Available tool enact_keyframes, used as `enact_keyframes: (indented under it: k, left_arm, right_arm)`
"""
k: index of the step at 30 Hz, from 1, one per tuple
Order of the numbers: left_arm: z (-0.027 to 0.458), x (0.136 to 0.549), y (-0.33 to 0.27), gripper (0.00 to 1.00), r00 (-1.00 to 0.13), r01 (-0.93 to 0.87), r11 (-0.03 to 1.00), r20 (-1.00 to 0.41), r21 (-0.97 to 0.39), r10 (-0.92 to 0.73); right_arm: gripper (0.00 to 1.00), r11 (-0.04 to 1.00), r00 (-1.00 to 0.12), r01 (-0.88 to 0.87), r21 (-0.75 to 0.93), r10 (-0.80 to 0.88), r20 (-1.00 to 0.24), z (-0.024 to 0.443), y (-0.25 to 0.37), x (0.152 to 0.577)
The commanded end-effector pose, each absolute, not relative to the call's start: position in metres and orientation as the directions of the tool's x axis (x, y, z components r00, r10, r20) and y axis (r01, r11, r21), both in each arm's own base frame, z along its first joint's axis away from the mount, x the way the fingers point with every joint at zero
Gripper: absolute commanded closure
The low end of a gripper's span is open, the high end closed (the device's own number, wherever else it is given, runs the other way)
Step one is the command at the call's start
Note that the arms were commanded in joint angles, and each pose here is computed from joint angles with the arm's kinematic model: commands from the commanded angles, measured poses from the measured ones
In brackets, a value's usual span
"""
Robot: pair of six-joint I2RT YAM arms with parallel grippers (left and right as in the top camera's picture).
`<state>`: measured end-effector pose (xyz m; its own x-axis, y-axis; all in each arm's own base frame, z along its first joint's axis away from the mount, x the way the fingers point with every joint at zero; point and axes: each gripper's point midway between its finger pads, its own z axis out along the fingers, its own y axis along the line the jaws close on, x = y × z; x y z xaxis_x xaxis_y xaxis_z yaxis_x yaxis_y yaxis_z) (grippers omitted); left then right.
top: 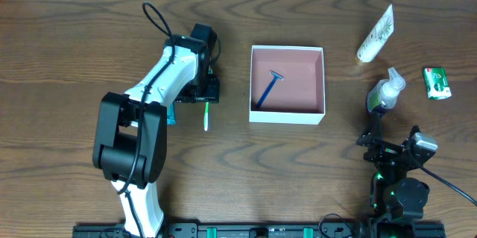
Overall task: Pack container
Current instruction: 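Move the left gripper to the green toothbrush and grasp it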
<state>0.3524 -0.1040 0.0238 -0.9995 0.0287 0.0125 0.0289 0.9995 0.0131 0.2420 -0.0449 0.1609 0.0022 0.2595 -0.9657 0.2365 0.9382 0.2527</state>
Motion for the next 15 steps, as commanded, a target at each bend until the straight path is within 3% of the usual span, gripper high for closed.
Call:
enact_keyframes:
  k: [1, 15]
  left_arm:
    - [0.015, 0.351, -0.104, 0.32, -0.998, 0.053, 0.999, 0.018, -0.001, 0.053]
    - [0.002, 0.357, -0.106, 0.32, -0.998, 0.07, 0.998, 0.01, -0.003, 0.07]
  right_arm:
    - [0.01, 0.944, -0.003, 0.228, 0.237, 0.244, -0.97, 0.16, -0.042, 0.242]
    - [0.01, 0.944, -0.003, 0.228, 0.237, 0.244, -0.97, 0.16, -0.042, 0.242]
